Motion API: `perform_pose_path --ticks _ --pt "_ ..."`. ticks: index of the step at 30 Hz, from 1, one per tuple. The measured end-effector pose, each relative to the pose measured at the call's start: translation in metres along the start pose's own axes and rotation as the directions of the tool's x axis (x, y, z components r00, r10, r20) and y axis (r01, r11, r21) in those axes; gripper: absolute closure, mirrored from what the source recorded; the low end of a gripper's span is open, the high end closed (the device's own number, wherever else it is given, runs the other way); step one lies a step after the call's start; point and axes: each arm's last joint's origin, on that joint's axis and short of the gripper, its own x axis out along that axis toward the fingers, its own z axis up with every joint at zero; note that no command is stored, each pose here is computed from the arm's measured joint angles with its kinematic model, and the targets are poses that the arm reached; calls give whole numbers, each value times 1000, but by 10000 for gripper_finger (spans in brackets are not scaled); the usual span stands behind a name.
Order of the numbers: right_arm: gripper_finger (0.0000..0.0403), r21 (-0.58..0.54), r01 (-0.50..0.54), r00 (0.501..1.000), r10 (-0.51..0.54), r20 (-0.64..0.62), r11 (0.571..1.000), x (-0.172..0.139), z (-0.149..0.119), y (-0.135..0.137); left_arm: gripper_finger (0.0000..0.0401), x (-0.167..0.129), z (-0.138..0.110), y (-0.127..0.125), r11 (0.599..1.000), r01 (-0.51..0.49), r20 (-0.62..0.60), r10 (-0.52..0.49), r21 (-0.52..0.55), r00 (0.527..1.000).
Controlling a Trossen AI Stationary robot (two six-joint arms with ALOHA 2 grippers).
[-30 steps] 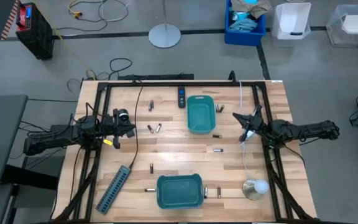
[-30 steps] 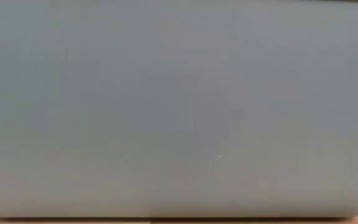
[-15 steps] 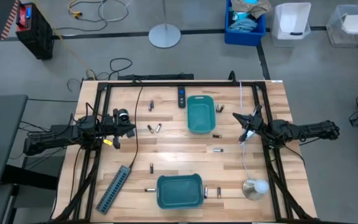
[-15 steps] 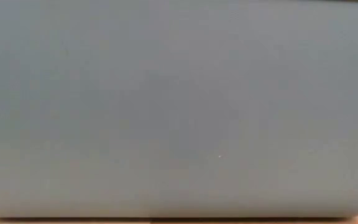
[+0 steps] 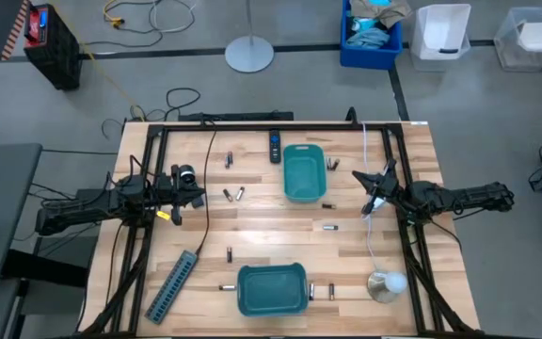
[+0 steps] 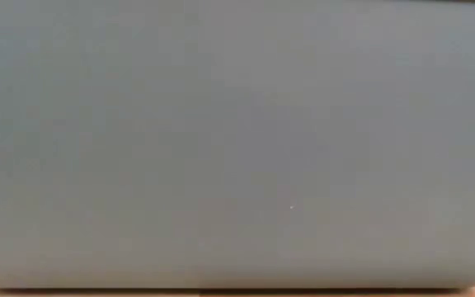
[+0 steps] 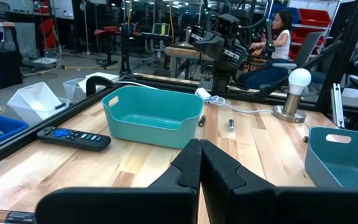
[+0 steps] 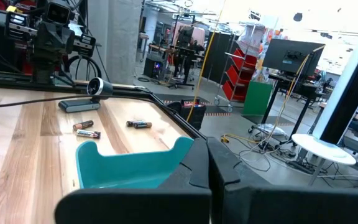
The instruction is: Sort batteries
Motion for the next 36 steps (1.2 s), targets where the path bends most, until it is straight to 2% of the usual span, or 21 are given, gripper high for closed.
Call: perform_pose_path --ticks 10,14,18,24,31,33,36 --pt "401 0 0 1000 0 0 1000 0 0 0 400 0 1 0 1000 -1 18 1 10 1000" --pt "401 0 0 1000 0 0 1000 0 0 0 400 0 10 -1 1000 5 116 -6 10 993" --pt "401 0 0 1000 0 0 1000 0 0 0 400 -2 19 -1 996 30 209 -12 -80 978" --pt "401 0 0 1000 0 0 1000 0 0 0 400 -6 34 -2 984 82 352 -22 -157 936" --pt "401 2 0 1000 0 2 1000 0 0 0 400 0 39 -4 978 127 383 -54 -168 922" --pt "401 35 1 1000 -1 5 999 0 1 0 400 5 39 -4 977 139 377 -68 -164 924" --pt "401 146 5 1000 -9 26 989 0 3 -1 400 14 38 -4 977 138 356 -72 -165 932"
